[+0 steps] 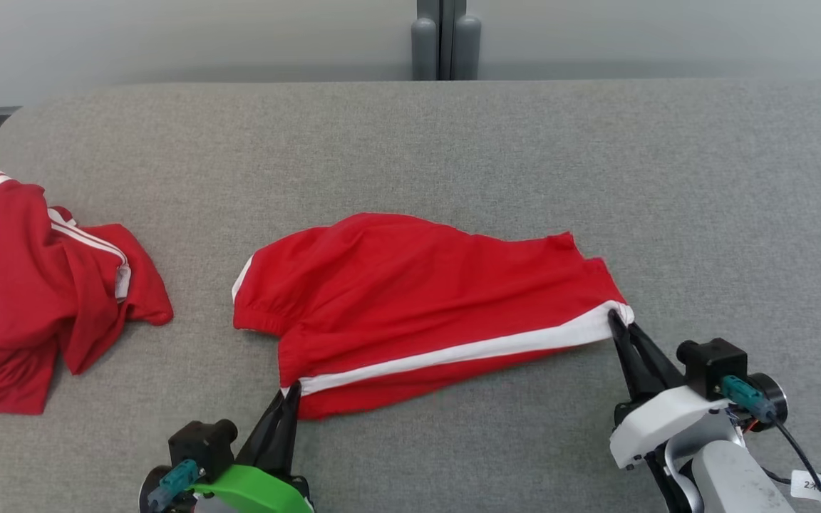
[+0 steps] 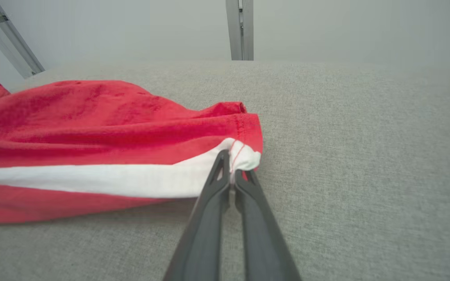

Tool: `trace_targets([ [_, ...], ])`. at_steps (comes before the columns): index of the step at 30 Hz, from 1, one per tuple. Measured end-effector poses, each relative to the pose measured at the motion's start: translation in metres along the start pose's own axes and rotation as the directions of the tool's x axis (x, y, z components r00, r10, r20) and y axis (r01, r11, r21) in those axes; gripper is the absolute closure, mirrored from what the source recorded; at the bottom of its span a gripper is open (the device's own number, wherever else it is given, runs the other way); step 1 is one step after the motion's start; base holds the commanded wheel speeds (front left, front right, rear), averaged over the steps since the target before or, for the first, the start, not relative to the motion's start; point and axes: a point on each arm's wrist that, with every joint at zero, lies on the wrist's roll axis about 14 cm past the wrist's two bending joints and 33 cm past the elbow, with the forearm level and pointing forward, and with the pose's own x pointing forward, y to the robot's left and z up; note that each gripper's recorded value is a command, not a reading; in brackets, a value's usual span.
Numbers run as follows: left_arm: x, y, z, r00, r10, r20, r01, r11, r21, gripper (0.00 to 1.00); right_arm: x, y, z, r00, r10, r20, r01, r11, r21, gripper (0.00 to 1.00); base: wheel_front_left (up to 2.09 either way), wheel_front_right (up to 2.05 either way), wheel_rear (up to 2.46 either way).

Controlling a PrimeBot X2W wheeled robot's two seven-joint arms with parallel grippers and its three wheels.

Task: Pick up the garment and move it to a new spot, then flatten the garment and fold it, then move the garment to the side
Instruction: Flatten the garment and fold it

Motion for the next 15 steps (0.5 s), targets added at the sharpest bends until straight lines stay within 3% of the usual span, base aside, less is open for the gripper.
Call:
trace_targets([
  [4, 0.0, -0.013, 0.026, 0.995, -0.064, 0.07, 0.061, 0.997, 0.039, 1.0, -0.002, -0.003, 0.034, 0.995, -0.014, 0.1, 0.014, 1.0, 0.002, 1.0, 0.0, 0.0, 0.0],
  [8, 0.005, -0.032, 0.081, 0.964, -0.176, 0.199, 0.151, 0.979, 0.135, 1.0, -0.005, 0.002, 0.088, 0.967, 0.003, 0.254, 0.003, 1.0, -0.026, 1.0, 0.0, 0.0, 0.0],
  [11, 0.007, -0.05, 0.129, 0.917, -0.273, 0.29, 0.213, 0.952, 0.222, 1.0, -0.009, 0.009, 0.143, 0.917, 0.034, 0.397, -0.004, 0.997, -0.075, 1.0, 0.0, 0.0, 0.0],
  [15, 0.009, -0.085, 0.2, 0.816, -0.437, 0.378, 0.285, 0.874, 0.395, 1.0, -0.02, 0.021, 0.222, 0.812, 0.092, 0.576, 0.003, 0.987, -0.162, 1.0, 0.0, 0.0, 0.0],
])
